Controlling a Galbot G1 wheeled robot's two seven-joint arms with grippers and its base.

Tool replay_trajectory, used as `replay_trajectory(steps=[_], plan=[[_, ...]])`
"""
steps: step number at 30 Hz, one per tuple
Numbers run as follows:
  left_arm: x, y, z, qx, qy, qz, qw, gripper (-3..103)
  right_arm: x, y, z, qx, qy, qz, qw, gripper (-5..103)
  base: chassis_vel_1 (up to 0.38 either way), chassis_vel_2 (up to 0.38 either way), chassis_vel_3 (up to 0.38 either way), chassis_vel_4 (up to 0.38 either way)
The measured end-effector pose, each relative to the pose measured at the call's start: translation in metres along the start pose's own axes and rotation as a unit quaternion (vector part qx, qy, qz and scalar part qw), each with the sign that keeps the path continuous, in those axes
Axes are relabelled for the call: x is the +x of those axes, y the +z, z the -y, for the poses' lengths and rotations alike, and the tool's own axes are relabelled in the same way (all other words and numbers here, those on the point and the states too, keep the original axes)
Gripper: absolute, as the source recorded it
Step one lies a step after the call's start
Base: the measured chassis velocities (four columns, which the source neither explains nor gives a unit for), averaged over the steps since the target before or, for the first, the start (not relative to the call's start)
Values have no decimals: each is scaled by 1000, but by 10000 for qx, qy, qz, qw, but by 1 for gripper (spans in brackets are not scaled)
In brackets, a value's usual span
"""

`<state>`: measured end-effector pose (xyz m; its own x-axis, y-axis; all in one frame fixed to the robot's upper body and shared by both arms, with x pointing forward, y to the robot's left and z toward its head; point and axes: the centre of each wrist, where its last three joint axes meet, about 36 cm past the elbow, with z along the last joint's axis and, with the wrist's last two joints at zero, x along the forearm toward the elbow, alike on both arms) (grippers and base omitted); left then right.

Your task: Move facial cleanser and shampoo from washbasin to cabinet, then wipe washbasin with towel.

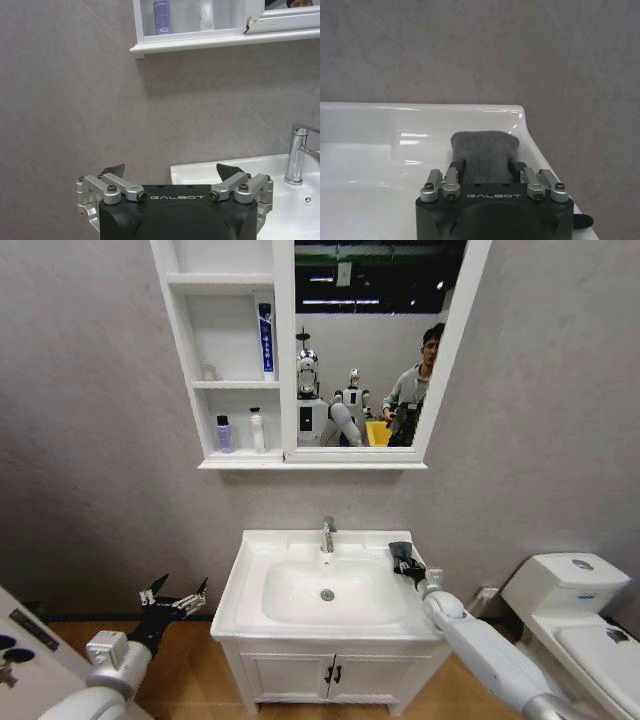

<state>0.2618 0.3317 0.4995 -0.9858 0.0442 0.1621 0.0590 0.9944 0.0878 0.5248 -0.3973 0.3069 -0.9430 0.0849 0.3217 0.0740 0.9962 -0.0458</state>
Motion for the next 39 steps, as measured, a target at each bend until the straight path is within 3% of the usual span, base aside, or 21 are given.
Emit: replay_trajectory(steps=[1,5,10,11,14,19,21,22,24,25,27,28,30,31,34,39], plan=[[0,0,0,0,0,0,10000,100,1,1,1,-16,-77,45,10000,58,0,0,0,0],[0,0,0,0,0,0,10000,100,4,5,0,-4,-158,133,9998,70,0,0,0,0],[0,0,0,0,0,0,10000,100,11,5,6,515,-104,625,9967,90,0,0,0,0],[0,0,0,0,0,0,10000,100,11,5,6,515,-104,625,9967,90,0,0,0,0],[0,0,0,0,0,-1,10000,100,21,0,18,1058,234,1256,9861,99,0,0,0,0],[0,0,0,0,0,0,10000,100,55,-4,13,1011,369,1511,9826,100,0,0,0,0],[0,0,0,0,0,0,10000,100,90,-9,11,1168,856,1647,9756,100,0,0,0,0],[0,0,0,0,0,0,10000,100,90,-9,11,1168,856,1647,9756,100,0,0,0,0],[0,0,0,0,0,0,10000,100,136,-12,10,1355,1195,1736,9681,100,0,0,0,0],[0,0,0,0,0,0,10000,100,136,-12,10,1355,1195,1736,9681,100,0,0,0,0],[0,0,0,0,0,-1,10000,100,212,-3,-2,1406,1459,1373,9696,100,0,0,0,0],[0,0,0,0,0,-1,10000,100,212,-3,-2,1406,1459,1373,9696,100,0,0,0,0],[0,0,0,0,0,0,10000,100,270,10,-15,1508,1480,1159,9705,100,0,0,0,0],[0,0,0,0,0,0,10000,100,270,10,-15,1508,1480,1159,9705,100,0,0,0,0],[0,0,0,0,0,-1,10000,100,353,1,-46,1224,1595,1046,9740,100,0,0,0,0],[0,0,0,0,0,0,10000,100,400,-30,-73,818,1610,798,9803,100,0,0,0,0]])
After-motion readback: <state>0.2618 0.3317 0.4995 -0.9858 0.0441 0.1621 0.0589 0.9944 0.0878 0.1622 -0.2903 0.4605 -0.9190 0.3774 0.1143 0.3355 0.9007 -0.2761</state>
